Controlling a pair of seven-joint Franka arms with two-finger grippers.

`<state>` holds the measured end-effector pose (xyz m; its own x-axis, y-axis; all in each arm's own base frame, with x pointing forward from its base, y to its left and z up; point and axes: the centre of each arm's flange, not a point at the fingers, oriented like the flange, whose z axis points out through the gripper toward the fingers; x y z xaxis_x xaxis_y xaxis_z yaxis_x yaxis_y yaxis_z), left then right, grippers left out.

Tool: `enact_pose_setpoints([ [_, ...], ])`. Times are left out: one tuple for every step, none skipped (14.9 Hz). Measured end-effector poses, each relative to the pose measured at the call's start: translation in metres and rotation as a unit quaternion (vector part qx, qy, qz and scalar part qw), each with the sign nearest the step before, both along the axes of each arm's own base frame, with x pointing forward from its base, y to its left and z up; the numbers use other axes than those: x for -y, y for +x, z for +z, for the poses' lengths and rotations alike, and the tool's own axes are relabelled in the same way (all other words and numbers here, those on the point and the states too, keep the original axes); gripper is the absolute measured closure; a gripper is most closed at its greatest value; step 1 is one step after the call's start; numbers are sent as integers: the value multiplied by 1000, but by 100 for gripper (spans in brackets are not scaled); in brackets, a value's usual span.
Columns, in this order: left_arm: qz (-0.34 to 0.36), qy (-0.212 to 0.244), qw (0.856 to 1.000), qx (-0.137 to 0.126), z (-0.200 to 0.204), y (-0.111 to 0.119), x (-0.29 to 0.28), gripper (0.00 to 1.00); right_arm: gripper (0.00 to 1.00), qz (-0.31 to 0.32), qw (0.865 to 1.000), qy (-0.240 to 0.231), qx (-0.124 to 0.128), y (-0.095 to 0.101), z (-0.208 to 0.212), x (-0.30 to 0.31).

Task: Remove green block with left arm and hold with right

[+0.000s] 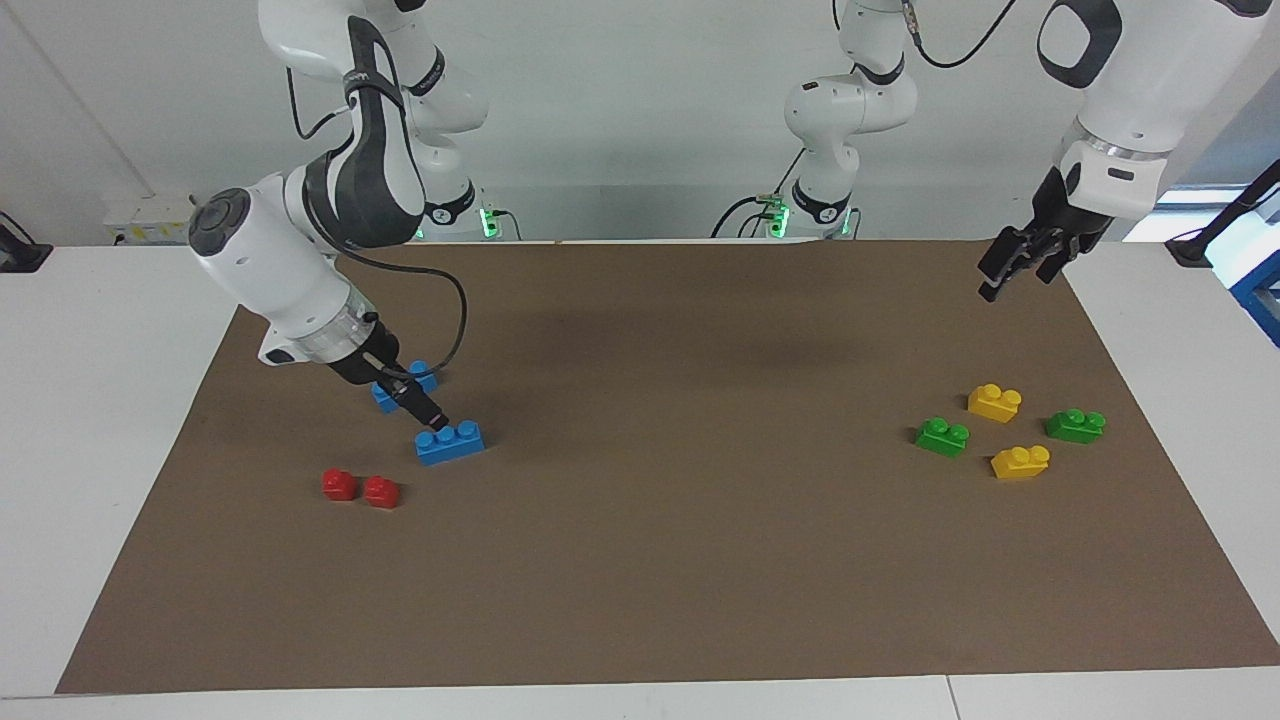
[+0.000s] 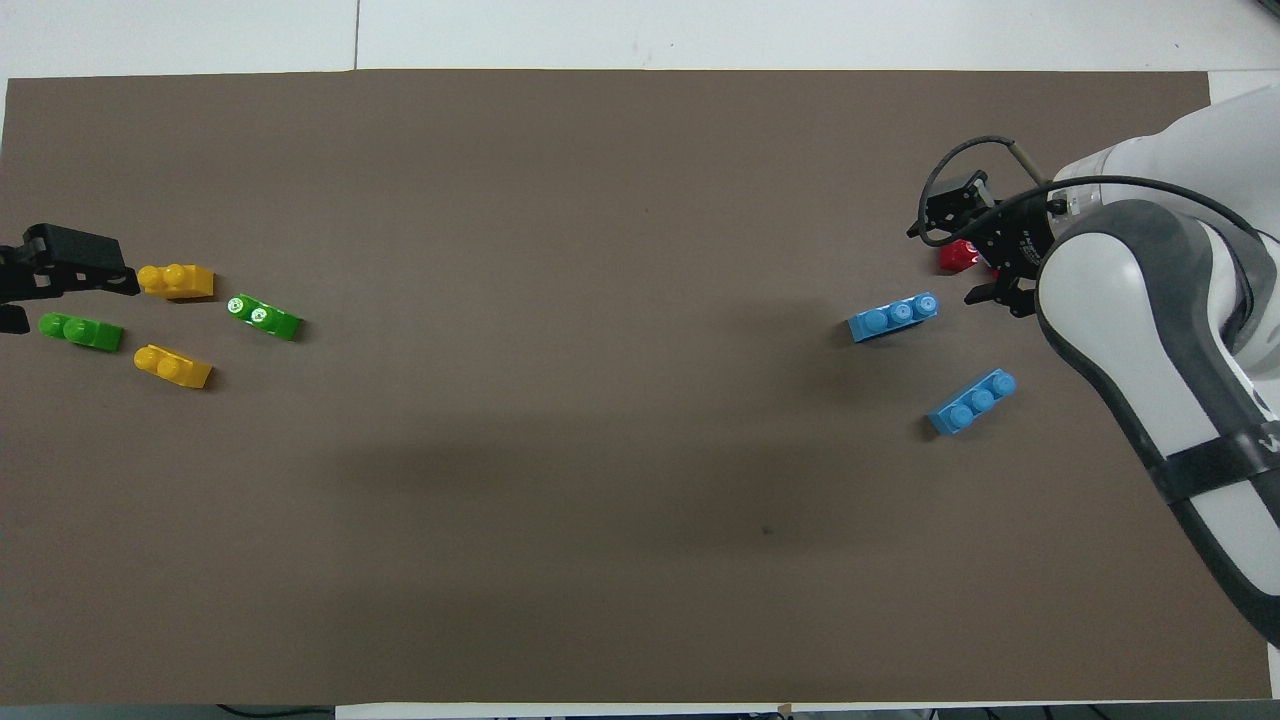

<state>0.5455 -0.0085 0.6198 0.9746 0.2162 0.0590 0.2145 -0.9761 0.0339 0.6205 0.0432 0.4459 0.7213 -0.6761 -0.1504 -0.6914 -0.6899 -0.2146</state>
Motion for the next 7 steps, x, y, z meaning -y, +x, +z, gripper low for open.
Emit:
enact_pose_setpoints([
  [-13, 1, 1000, -2, 1, -2, 3, 0, 0, 11, 1000, -12, 5, 0, 3, 1],
  [-26, 3, 1000, -2, 2, -3, 10, 0, 0, 23, 999, -23, 8, -1, 7, 1],
  [-37, 6, 999, -3, 2, -3, 18, 0, 0, 36, 999, -33, 11, -2, 12, 1],
  [-47, 9, 999, -3, 2, -4, 27, 0, 0, 48, 998, -39, 15, -2, 17, 1],
  [-55, 11, 998, -1, 2, -4, 34, 0, 0, 64, 997, -44, 19, -2, 23, 1],
  [-66, 13, 998, 3, 3, -3, 38, 0, 0, 86, 995, -50, 26, -1, 28, 2],
  [-82, 14, 997, 9, 5, -2, 37, 0, 0, 114, 991, -57, 37, -1, 35, 4],
])
